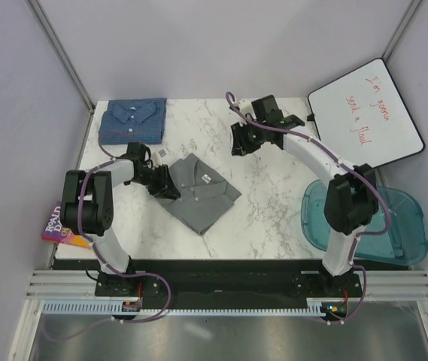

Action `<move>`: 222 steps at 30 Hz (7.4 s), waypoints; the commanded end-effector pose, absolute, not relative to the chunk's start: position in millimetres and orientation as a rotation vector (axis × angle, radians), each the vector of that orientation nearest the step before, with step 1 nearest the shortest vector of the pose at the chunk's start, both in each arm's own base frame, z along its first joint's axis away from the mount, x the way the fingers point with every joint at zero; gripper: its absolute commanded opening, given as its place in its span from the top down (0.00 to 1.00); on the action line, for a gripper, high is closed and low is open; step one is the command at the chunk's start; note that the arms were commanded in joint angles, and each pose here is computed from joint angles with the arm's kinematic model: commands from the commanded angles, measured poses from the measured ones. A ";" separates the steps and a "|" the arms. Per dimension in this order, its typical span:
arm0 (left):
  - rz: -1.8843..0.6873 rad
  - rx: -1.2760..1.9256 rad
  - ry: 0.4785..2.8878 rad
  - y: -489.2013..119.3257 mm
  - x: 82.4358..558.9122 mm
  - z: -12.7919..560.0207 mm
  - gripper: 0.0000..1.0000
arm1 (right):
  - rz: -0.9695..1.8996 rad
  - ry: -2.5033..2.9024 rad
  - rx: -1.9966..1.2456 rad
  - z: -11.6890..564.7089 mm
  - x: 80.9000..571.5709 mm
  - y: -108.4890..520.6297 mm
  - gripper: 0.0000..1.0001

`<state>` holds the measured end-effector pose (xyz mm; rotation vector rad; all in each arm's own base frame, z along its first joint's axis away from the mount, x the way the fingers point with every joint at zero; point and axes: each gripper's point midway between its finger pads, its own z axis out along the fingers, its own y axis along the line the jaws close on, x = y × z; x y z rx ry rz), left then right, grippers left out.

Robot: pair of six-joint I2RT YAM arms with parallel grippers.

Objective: Fold and stack the long sleeve shirts
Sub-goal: Fold the shirt, then neatly place the folded shirt to the corner

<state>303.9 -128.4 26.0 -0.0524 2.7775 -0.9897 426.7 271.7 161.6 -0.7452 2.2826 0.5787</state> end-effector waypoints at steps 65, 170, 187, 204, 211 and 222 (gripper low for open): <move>-1.138 -0.355 2.430 -116.1 264.5 99.3 0.01 | 0.955 2.482 -0.706 116.7 326.9 252.4 0.57; -1.185 -0.746 2.415 -163.9 350.8 35.5 0.31 | 0.815 2.087 -0.909 124.2 284.7 484.2 1.00; -0.649 0.066 2.531 -133.9 455.7 82.7 0.98 | 0.767 2.152 -0.761 176.7 348.9 361.3 0.02; -0.250 0.362 2.248 -83.0 596.1 191.9 0.98 | 0.665 2.221 -0.732 169.5 334.5 287.3 0.02; -0.132 0.408 2.161 -66.0 596.6 232.0 0.98 | 0.668 2.237 -0.730 163.7 330.2 285.3 0.02; -0.056 0.368 2.052 -54.1 596.0 282.9 0.98 | 0.637 2.234 -0.735 165.5 327.8 278.1 0.02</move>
